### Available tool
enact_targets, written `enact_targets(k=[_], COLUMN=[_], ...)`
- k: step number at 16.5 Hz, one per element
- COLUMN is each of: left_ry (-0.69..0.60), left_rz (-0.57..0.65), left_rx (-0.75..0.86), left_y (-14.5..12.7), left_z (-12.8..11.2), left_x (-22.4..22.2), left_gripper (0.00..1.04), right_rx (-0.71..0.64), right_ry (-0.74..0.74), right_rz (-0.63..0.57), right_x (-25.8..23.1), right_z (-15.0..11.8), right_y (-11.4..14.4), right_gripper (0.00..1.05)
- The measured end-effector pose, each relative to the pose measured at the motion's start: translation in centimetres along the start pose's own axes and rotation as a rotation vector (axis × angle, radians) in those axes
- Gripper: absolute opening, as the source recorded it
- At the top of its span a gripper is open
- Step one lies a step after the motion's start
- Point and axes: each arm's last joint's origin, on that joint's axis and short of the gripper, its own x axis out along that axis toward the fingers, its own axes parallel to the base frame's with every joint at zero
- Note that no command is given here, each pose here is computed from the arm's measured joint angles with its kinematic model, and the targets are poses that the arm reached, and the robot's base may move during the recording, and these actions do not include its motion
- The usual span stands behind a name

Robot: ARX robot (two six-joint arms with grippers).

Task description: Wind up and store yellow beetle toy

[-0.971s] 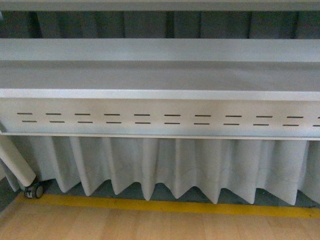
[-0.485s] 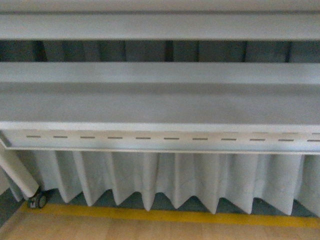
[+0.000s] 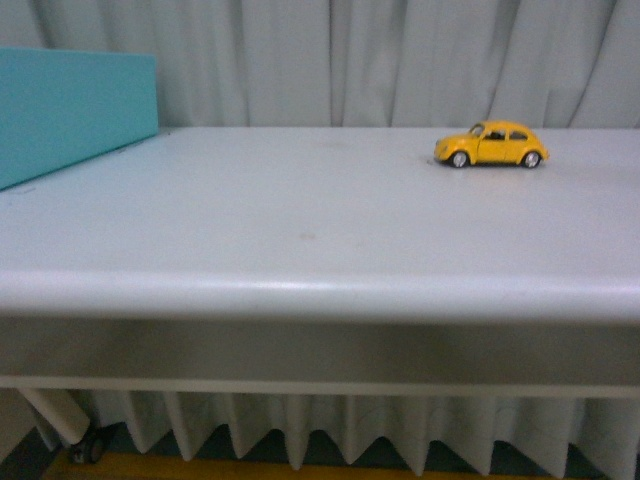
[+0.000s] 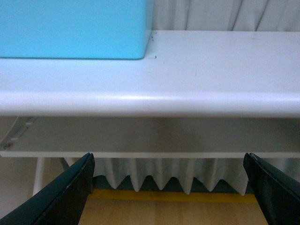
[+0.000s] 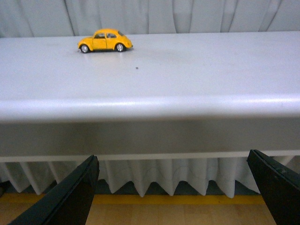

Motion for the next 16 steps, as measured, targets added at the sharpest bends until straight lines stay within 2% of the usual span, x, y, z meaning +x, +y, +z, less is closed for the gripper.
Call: enact_targets(k=[16], left_ry=[-0.006], left_rz=[0.000], left_rx=[0.000], left_y=[0.00], left_z=[0.06], left_x=[0.00], left_gripper=[0.98], right_rx=[0.000], right_ry=[-0.004], right_rz=[0.000], right_x=[0.00], right_z=[0.04], right_y=[0.00], right_gripper=[0.98])
